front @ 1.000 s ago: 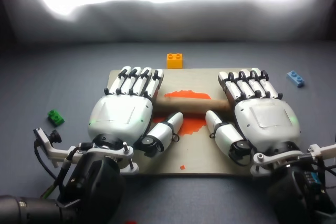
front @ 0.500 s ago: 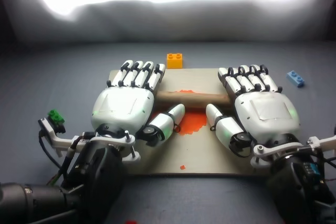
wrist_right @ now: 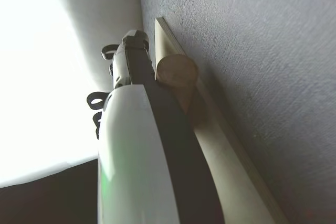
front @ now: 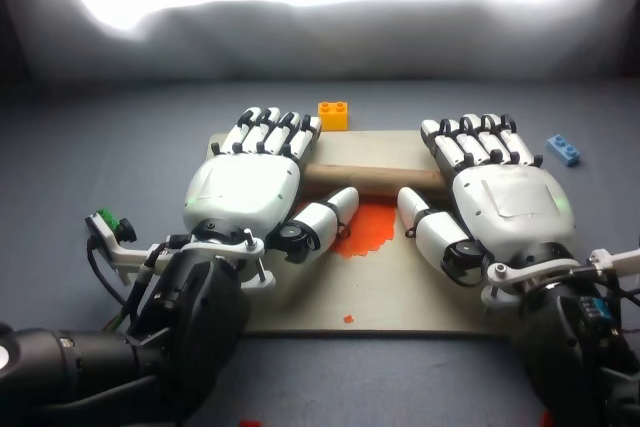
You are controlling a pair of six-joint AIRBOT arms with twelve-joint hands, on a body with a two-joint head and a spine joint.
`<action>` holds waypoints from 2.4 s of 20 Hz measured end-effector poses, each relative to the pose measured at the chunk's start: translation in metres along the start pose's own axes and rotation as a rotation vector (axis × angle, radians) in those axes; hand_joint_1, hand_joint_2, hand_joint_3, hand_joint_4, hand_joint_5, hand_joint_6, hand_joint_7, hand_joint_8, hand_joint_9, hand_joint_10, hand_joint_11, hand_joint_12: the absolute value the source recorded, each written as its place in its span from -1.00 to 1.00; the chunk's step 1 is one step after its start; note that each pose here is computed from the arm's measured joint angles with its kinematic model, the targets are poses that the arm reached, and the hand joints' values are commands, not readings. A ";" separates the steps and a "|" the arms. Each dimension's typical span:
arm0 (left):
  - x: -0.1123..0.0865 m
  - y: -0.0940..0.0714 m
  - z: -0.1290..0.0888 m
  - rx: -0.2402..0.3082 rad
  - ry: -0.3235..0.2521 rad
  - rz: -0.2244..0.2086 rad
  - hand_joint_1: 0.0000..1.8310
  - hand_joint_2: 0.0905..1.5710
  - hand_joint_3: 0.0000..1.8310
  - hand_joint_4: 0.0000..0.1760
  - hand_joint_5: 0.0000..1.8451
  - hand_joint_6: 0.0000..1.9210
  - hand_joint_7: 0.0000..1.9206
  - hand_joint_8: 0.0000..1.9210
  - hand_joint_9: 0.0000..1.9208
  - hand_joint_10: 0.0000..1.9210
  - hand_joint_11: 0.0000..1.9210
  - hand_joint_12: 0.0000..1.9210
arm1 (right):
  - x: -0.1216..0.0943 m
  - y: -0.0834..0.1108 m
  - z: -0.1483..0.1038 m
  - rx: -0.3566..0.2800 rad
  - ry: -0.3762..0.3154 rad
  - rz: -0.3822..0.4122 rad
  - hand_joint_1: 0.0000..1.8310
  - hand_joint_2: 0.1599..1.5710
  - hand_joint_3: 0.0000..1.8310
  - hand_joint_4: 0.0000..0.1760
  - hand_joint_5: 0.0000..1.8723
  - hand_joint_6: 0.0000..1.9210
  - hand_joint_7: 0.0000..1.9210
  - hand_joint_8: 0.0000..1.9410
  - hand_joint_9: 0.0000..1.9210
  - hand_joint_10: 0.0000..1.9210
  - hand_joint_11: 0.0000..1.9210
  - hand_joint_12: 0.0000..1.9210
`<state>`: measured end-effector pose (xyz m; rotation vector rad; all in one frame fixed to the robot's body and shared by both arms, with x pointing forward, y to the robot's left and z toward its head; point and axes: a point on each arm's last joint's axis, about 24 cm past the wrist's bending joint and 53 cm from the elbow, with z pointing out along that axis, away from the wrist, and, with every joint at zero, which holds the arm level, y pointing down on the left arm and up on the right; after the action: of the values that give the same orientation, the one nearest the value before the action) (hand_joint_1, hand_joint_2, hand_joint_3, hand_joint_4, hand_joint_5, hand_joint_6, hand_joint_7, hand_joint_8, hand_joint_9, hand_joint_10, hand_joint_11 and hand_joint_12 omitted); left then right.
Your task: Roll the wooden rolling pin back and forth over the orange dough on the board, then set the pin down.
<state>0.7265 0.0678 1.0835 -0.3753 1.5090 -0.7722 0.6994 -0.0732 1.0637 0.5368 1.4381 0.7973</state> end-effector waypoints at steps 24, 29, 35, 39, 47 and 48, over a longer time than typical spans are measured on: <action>-0.012 0.002 0.027 -0.014 -0.021 -0.012 -1.00 0.82 -1.00 -1.00 -0.87 -1.00 -0.90 -1.00 -0.95 -1.00 -1.00 -0.98 | -0.007 -0.006 0.018 0.005 0.005 0.018 -1.00 0.81 -1.00 -1.00 -0.80 -1.00 -0.80 -1.00 -0.86 -1.00 -1.00 -0.77; -0.011 0.001 0.027 -0.014 -0.016 -0.014 -1.00 0.81 -1.00 -1.00 -0.87 -1.00 -0.89 -0.99 -0.95 -0.99 -0.99 -1.00 | -0.008 -0.006 0.019 0.005 0.007 0.024 -1.00 0.81 -1.00 -1.00 -0.79 -1.00 -0.80 -1.00 -0.86 -1.00 -1.00 -0.76; -0.010 0.000 0.026 -0.011 -0.012 -0.020 -1.00 0.82 -1.00 -1.00 -0.86 -0.99 -0.89 -1.00 -0.93 -0.99 -0.98 -0.99 | -0.008 -0.006 0.019 0.005 0.007 0.024 -1.00 0.80 -1.00 -1.00 -0.77 -1.00 -0.78 -1.00 -0.84 -1.00 -1.00 -0.72; -0.008 -0.004 0.025 0.000 -0.005 -0.026 -1.00 0.82 -1.00 -1.00 -0.80 -1.00 -0.83 -0.98 -0.88 -1.00 -0.99 -0.79 | -0.008 -0.006 0.019 0.005 0.007 0.024 -1.00 0.81 -1.00 -1.00 -0.77 -1.00 -0.77 -1.00 -0.82 -0.99 -1.00 -0.68; -0.008 -0.006 0.024 0.006 -0.010 -0.027 -1.00 0.82 -1.00 -1.00 -0.72 -1.00 -0.72 -1.00 -0.78 -0.99 -1.00 -0.63 | -0.010 -0.005 0.019 0.000 -0.003 0.021 -1.00 0.81 -1.00 -1.00 -0.62 -0.99 -0.59 -0.99 -0.68 -0.99 -1.00 -0.37; -0.008 -0.006 0.024 0.006 -0.010 -0.027 -1.00 0.82 -1.00 -1.00 -0.72 -1.00 -0.72 -0.99 -0.79 -0.99 -1.00 -0.63 | -0.010 -0.005 0.019 0.000 -0.004 0.021 -1.00 0.82 -1.00 -1.00 -0.62 -0.99 -0.59 -0.99 -0.67 -0.99 -1.00 -0.36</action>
<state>0.7495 0.0630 1.0954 -0.3956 1.4948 -0.7946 0.7195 -0.0815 1.0682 0.5538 1.4302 0.8127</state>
